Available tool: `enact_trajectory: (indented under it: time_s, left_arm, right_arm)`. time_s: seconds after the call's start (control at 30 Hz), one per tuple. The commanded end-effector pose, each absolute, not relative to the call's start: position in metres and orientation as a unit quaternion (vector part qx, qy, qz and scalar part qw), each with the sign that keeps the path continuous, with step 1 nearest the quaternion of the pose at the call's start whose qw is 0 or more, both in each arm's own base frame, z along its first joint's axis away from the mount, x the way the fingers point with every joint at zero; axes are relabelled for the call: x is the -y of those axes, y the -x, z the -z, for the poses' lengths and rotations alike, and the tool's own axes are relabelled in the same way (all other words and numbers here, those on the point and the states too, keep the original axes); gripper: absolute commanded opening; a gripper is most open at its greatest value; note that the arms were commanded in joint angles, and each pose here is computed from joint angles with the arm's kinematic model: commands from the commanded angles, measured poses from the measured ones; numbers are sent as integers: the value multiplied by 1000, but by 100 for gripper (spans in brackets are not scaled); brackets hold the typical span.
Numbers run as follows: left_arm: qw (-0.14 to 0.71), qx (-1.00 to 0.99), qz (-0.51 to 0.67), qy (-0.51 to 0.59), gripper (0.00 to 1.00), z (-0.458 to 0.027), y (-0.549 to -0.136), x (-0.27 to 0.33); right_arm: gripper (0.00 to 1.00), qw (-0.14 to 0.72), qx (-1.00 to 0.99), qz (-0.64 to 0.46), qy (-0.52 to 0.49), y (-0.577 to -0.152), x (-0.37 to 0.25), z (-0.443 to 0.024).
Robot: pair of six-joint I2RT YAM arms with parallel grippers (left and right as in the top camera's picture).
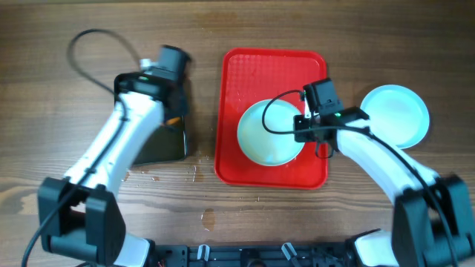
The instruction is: Clean dirty plates on tray and stack at the side
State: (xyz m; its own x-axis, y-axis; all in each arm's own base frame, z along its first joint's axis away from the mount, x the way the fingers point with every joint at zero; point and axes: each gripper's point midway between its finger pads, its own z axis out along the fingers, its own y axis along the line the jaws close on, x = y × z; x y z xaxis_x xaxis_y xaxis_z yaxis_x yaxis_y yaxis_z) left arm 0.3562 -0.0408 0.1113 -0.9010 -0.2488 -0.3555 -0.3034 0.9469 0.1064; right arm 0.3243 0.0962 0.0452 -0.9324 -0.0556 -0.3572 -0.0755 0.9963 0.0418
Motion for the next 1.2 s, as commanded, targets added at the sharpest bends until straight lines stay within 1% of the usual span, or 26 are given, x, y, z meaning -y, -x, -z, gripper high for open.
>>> enact_trajectory:
  time_s: [0.0,0.1,0.2,0.3,0.43,0.67,1.17]
  left_arm:
    - [128,-977,-14,169,4,-95,-352,20]
    - [116,-974,8,195,4,-82,-348,1]
    - [108,-970,12,215,4,-74,-343,-11]
    - [107,-971,10,215,4,-73,-342,-16]
    - [111,-974,15,197,4,-73,-344,-14]
    - [112,-974,20,195,4,-73,-345,-12]
    - [112,-974,20,195,4,-73,-345,-12]
  right_arm:
    - [4,278,-958,49,51,-333,-86,-100]
    - [4,349,-926,119,83,-327,-92,-143]
    - [4,411,-886,195,94,-320,-95,-179]
    - [4,454,-837,279,127,-312,-104,-208]
    - [4,493,-788,338,144,-305,-116,-236]
    - [4,511,-752,382,165,-298,-127,-258]
    - [4,514,-749,382,170,-298,-130,-259]
